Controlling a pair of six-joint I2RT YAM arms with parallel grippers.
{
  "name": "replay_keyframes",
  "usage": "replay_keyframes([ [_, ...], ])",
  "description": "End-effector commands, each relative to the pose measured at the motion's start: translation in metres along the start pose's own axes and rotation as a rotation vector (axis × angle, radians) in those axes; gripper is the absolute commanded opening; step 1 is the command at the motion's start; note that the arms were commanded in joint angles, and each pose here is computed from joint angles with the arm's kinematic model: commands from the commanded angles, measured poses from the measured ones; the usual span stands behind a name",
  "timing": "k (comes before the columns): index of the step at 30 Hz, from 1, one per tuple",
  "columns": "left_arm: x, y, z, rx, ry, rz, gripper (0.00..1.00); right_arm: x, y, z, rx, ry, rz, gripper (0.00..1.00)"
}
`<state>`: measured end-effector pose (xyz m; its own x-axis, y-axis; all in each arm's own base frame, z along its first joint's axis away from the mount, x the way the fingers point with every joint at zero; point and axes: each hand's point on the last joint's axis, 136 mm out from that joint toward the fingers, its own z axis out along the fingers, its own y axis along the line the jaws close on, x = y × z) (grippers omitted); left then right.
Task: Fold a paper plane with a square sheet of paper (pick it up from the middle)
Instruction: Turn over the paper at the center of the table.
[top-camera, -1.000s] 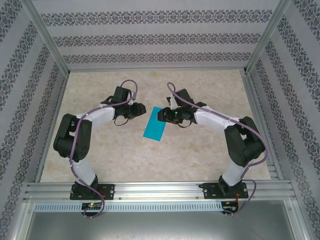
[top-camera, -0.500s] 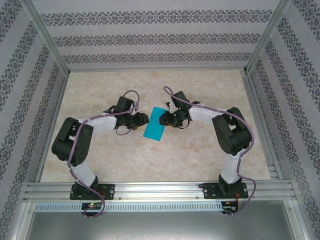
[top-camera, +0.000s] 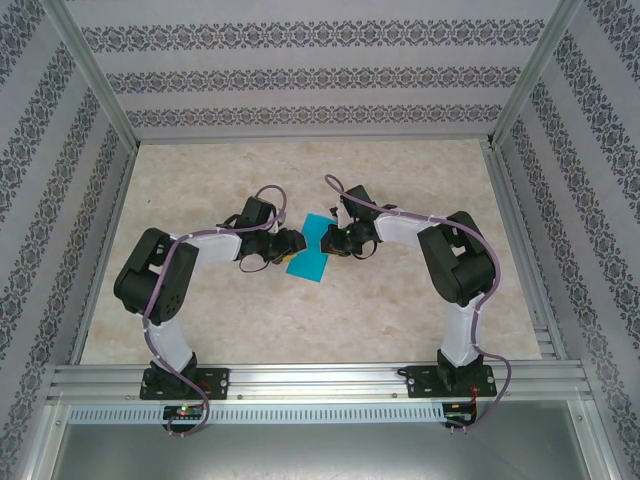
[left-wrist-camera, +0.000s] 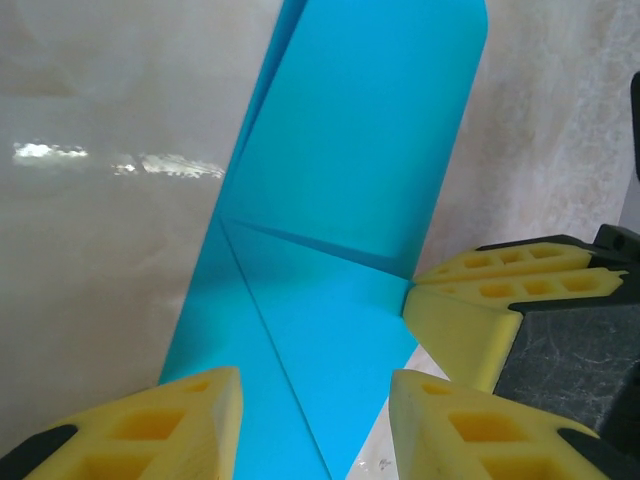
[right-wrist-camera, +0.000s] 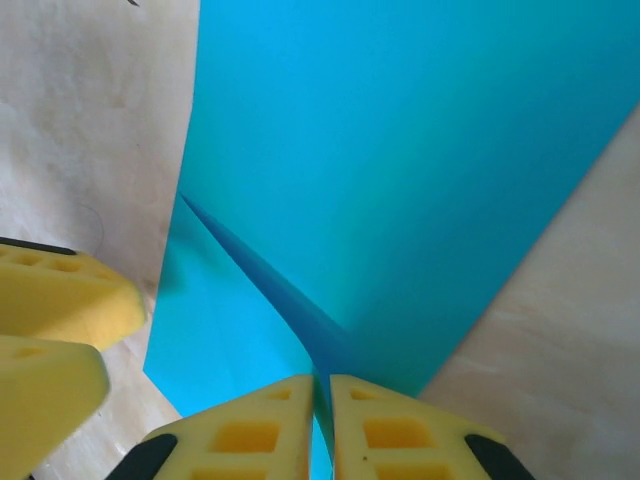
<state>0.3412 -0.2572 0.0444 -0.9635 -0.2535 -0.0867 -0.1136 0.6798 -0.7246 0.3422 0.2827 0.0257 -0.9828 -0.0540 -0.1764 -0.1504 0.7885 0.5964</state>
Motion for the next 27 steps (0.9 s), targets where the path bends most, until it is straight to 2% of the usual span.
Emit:
replay_keyframes([
  [1,-0.002,-0.017,0.005,0.065,0.007,0.018,0.43,-0.004,-0.002,-0.001,-0.029,-0.026,0.019,0.11],
  [16,-0.001,-0.031,0.013,0.116,0.044,0.093,0.44,-0.001,-0.01,-0.003,-0.048,-0.043,0.067,0.09],
  [27,-0.002,-0.03,0.025,0.089,0.062,0.138,0.38,-0.001,-0.011,-0.002,-0.053,-0.041,0.073,0.1],
])
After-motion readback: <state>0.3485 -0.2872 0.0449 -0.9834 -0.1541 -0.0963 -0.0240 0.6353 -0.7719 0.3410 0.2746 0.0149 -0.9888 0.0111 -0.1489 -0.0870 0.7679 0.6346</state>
